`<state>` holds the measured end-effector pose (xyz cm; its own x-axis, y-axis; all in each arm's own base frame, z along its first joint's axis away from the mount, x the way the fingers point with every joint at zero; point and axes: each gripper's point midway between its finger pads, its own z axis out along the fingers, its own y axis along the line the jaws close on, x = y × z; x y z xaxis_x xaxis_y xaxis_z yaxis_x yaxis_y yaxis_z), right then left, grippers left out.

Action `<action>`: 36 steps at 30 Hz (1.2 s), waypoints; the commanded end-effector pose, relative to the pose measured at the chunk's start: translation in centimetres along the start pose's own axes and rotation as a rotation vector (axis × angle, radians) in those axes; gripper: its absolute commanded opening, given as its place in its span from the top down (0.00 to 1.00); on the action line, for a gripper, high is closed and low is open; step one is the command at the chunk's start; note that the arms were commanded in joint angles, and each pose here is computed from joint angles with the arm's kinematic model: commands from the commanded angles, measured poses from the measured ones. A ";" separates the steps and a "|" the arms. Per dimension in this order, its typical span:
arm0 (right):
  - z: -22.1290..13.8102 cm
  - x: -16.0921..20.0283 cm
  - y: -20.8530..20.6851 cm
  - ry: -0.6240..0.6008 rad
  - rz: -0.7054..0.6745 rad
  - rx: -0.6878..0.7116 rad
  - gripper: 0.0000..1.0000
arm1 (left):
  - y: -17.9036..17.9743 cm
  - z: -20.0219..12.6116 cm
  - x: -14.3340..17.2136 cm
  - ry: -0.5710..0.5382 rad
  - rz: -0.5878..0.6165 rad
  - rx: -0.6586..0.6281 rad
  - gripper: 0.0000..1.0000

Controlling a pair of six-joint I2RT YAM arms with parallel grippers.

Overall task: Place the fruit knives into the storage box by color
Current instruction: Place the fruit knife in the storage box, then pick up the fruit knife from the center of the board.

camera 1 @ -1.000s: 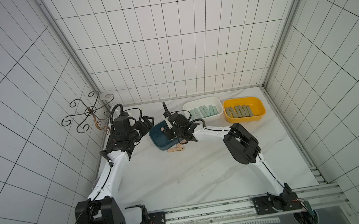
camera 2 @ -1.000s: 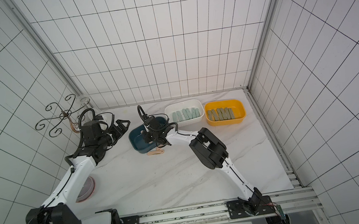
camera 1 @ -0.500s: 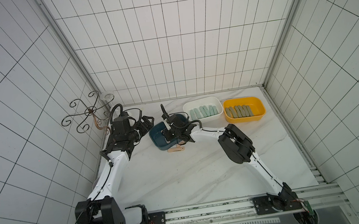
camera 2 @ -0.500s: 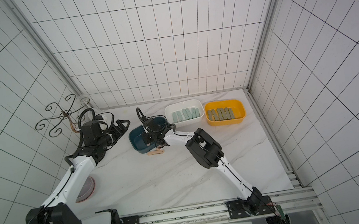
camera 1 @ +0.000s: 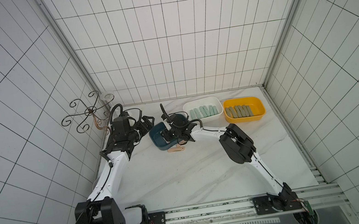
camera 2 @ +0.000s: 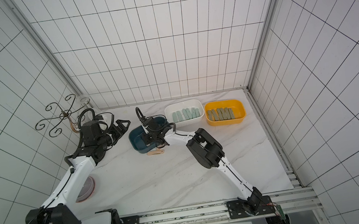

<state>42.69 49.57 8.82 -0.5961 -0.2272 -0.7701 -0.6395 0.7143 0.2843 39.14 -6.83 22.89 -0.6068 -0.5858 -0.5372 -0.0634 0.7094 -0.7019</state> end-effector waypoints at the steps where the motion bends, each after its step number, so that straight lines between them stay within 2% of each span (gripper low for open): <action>1: -7.3 -9.2 4.5 -0.185 -0.065 -0.096 0.54 | -2.6 -1.5 -1.3 -0.037 0.023 0.062 0.03; 5: -11.5 -9.2 4.2 -0.201 -0.096 -0.071 0.48 | -3.8 -2.2 -0.8 -0.031 0.044 0.081 0.03; 9: -14.9 -7.2 3.0 -0.189 -0.120 -0.034 0.37 | -4.9 -2.7 0.0 -0.022 0.061 0.098 0.03; 13: -17.4 -3.7 0.8 -0.144 -0.113 -0.007 0.30 | -5.7 -3.2 0.9 -0.011 0.076 0.107 0.03; 17: -18.4 1.3 -0.8 -0.073 -0.115 0.002 0.28 | -6.0 -3.6 1.5 -0.003 0.084 0.109 0.03; 25: -17.4 9.4 -2.2 0.059 -0.108 -0.026 0.26 | -5.4 -3.6 2.3 0.010 0.087 0.088 0.03; 36: -12.4 13.2 -1.9 0.159 -0.123 -0.072 0.28 | -5.2 -3.5 2.3 0.009 0.088 0.084 0.03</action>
<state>30.27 35.88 6.29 -0.5961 -0.3858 -0.7041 -0.7120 0.6594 0.2414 35.50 -10.60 26.55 -0.6264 -0.5220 -0.5789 0.0474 0.7158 -0.6967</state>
